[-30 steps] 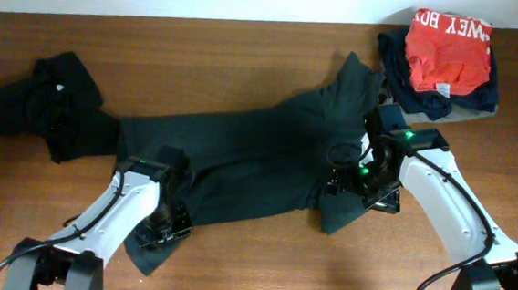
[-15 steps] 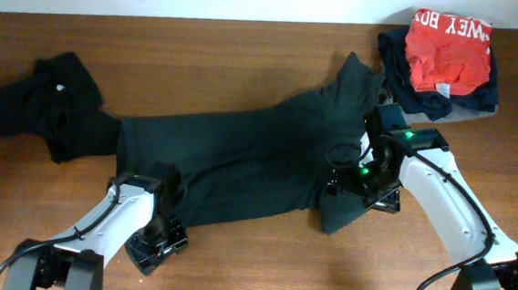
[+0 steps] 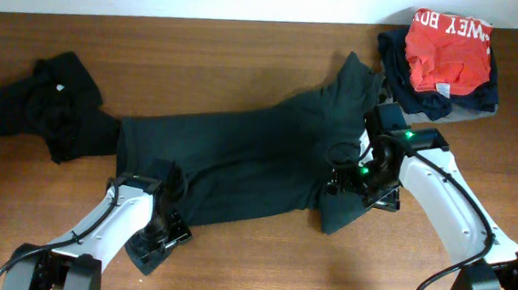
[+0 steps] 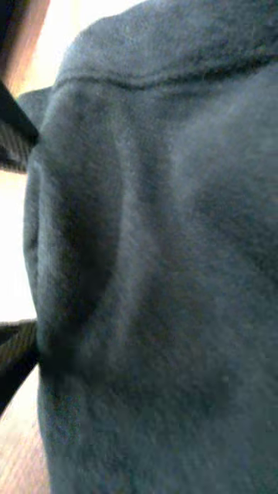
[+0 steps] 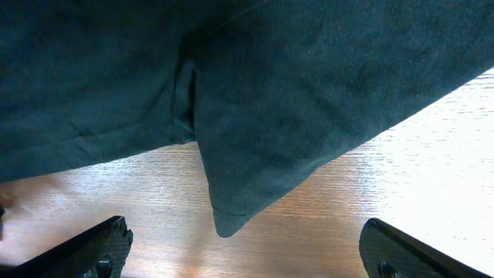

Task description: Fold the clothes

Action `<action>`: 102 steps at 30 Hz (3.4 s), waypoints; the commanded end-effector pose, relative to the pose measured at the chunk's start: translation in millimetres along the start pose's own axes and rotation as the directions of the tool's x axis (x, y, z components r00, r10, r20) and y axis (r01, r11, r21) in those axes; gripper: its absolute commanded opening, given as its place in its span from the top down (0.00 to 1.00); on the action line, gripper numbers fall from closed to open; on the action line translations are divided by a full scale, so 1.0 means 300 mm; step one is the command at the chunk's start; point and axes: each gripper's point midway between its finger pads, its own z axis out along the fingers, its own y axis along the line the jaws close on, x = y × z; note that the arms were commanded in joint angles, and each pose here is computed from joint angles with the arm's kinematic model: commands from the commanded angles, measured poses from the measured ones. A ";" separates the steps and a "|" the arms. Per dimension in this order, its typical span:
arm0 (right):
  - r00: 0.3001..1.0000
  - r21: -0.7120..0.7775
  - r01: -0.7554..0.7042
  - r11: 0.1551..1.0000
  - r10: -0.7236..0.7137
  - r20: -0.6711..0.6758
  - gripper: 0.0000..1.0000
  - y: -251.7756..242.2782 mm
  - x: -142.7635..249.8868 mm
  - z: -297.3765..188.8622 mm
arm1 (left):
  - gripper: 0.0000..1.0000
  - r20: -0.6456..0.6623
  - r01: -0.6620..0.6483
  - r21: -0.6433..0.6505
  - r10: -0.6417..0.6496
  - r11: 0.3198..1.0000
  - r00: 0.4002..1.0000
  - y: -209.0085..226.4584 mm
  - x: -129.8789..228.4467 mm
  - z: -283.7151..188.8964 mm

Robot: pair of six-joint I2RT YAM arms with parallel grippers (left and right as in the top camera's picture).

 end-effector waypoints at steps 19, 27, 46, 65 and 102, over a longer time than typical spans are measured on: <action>0.999 -0.036 0.051 0.998 -0.051 0.003 0.00 0.022 0.016 0.001 | 0.99 0.211 -0.099 0.063 0.084 0.993 0.974 -0.117 -0.191 -0.161; 1.000 -0.019 -0.011 1.000 0.011 -0.011 0.04 -0.021 0.047 0.101 | 1.00 0.424 -0.023 -0.013 0.027 1.000 0.905 -0.084 -0.367 -0.315; 0.990 0.077 -0.129 0.989 0.125 0.058 0.16 -0.109 0.000 0.228 | 0.99 0.489 0.140 0.046 -0.145 0.989 0.860 0.049 -0.519 -0.350; 0.984 0.152 -0.174 0.973 0.165 0.067 0.39 -0.171 0.030 0.258 | 1.00 0.505 0.139 0.062 -0.151 0.988 0.850 0.040 -0.534 -0.358; 0.968 0.154 -0.250 0.956 0.252 0.009 0.96 -0.315 0.017 -0.080 | 0.99 0.496 0.037 0.083 -0.073 0.996 0.865 0.084 -0.384 -0.484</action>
